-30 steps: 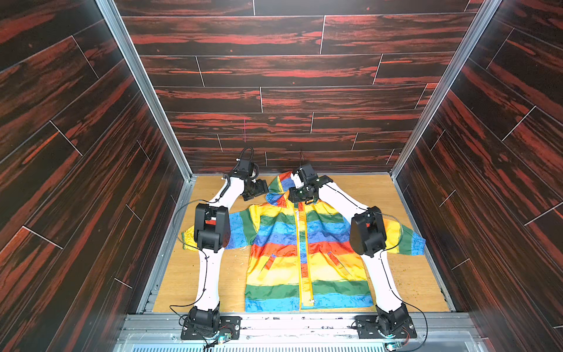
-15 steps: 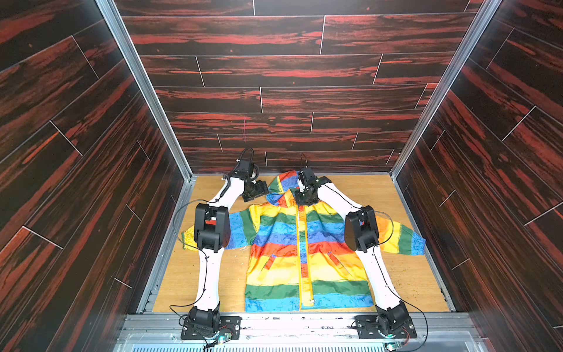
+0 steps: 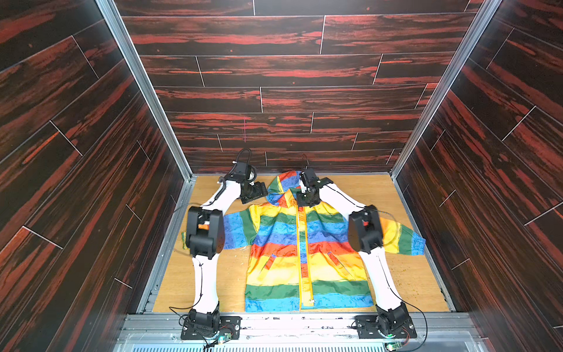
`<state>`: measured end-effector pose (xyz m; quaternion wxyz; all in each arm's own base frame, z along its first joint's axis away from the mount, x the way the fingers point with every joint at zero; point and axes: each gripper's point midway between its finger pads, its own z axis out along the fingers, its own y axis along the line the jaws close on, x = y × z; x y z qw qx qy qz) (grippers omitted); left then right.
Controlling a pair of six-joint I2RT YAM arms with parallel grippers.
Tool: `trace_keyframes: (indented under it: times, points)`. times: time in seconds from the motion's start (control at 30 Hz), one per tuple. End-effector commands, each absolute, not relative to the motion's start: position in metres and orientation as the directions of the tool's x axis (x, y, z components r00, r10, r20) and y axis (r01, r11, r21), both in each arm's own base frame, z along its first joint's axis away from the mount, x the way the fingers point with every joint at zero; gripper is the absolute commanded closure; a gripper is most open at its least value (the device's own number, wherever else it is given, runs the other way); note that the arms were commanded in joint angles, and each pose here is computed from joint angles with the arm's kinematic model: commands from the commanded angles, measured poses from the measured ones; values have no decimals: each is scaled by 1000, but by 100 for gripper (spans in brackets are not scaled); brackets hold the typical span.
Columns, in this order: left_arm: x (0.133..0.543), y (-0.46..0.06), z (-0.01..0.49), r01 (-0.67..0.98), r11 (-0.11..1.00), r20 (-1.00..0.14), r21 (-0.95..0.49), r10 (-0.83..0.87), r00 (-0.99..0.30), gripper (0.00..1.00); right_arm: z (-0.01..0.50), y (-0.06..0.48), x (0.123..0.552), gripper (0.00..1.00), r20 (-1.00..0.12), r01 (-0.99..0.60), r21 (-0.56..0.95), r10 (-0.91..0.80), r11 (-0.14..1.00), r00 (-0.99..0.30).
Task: Unzip the jacket
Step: Smooth out the jacket at the center of the board.
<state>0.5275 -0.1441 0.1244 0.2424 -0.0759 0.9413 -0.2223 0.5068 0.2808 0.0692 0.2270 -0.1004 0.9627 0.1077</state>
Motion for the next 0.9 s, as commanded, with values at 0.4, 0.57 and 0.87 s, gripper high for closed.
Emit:
trace_keyframes:
  times: [0.4,0.57,0.87]
  points:
    - [435,-73,144,-227,903,-610,-366,-416,-674,15,152,39,415,53,-635,323,279,426,904,-645]
    - [415,-52,124,-313,884,-597,-347,-466,-653,15,110,8,388,54,-509,408,375,553,832,-660]
    - [414,5,87,-475,784,-497,-398,-620,-607,15,51,14,403,58,-344,367,432,527,824,-777]
